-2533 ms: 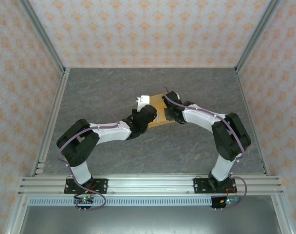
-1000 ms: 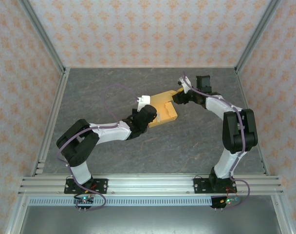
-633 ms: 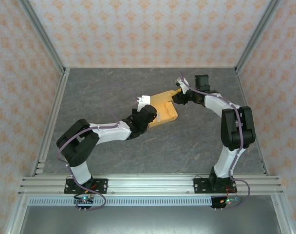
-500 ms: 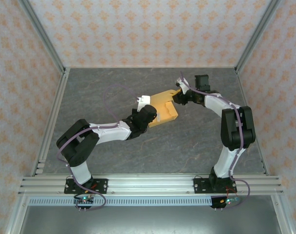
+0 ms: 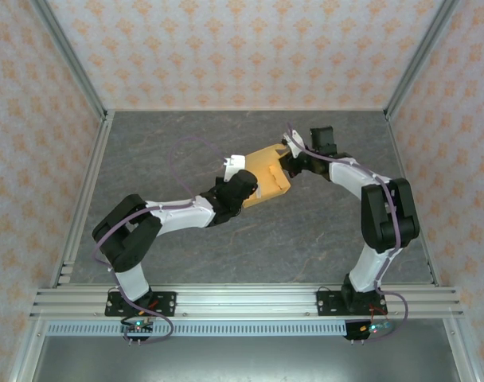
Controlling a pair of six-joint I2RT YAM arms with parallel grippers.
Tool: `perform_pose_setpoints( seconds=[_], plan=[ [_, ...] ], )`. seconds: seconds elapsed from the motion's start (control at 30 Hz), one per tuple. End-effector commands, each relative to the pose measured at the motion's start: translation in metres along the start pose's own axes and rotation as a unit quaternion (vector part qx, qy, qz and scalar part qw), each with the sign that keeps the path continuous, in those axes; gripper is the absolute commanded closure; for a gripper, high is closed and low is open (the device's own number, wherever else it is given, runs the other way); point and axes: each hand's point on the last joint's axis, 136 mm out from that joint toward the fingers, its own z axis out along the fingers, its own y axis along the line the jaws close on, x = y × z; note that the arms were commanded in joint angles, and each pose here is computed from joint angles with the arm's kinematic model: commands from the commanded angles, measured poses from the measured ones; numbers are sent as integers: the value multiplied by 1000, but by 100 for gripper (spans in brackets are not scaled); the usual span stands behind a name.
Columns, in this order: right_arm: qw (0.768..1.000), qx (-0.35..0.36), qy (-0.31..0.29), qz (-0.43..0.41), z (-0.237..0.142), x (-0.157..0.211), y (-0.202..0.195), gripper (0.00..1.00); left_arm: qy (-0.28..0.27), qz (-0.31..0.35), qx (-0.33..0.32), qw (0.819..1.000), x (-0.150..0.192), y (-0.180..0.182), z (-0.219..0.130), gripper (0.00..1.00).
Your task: Fold the paper box
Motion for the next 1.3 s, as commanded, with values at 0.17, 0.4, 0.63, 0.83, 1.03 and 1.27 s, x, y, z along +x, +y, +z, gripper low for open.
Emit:
perform_pose_setpoints(
  seconds=[0.17, 0.4, 0.63, 0.83, 1.03, 1.27],
  plan=[
    [994, 85, -17, 70, -15, -9, 1, 100, -8, -38, -33, 999, -3, -1, -1, 100],
    [980, 131, -32, 149, -21, 4, 2, 100, -19, -42, -46, 998, 2, -11, -3, 100],
    [972, 153, -27, 174, -21, 16, 13, 100, -18, -38, -51, 998, 9, -15, -2, 100],
    [970, 155, -23, 184, -20, 20, 22, 100, -17, -31, -55, 998, 16, -16, 0, 100],
    [963, 190, -3, 190, -33, 23, 17, 85, -26, -19, -64, 997, 17, -11, 0, 100],
    [958, 196, -14, 209, -77, 14, 20, 55, -46, -2, -75, 996, 7, 3, -5, 100]
  ],
)
